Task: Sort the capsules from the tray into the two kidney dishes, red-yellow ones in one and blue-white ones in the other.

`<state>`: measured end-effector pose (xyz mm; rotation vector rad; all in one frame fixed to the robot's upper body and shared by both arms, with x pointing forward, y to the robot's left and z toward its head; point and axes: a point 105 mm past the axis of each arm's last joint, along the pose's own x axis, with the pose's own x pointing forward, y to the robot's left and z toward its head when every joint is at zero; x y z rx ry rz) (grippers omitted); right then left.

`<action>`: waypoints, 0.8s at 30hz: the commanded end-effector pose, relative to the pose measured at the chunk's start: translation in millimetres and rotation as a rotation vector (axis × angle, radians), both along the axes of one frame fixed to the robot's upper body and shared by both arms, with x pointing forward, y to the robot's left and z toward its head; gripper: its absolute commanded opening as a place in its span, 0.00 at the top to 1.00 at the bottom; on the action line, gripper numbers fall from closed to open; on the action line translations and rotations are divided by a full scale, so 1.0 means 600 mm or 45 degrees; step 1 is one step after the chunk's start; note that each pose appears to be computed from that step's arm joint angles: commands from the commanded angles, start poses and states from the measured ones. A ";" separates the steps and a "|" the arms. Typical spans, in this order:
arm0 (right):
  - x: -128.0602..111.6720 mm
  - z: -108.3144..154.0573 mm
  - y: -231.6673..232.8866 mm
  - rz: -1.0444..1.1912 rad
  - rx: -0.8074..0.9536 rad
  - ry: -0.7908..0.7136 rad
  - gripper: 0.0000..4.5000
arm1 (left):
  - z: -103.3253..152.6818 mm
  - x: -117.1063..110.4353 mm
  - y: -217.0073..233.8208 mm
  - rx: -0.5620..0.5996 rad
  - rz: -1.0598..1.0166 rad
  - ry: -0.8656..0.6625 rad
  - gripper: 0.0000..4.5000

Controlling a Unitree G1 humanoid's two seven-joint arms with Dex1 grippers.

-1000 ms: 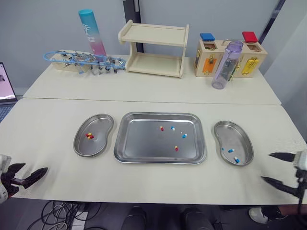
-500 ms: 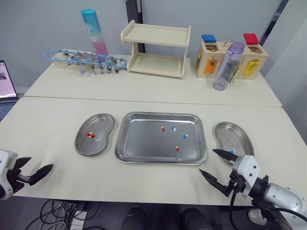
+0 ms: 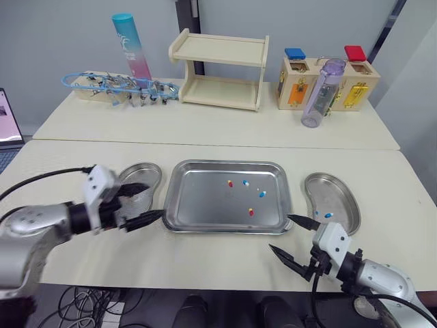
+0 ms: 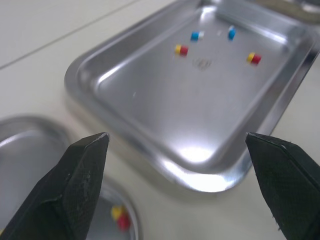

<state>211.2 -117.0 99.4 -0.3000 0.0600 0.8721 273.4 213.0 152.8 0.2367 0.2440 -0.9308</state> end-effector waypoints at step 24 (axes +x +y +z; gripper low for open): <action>0.013 0.033 0.046 -0.050 0.078 -0.099 0.00 | -0.085 0.171 -0.207 0.108 -0.240 -0.065 0.20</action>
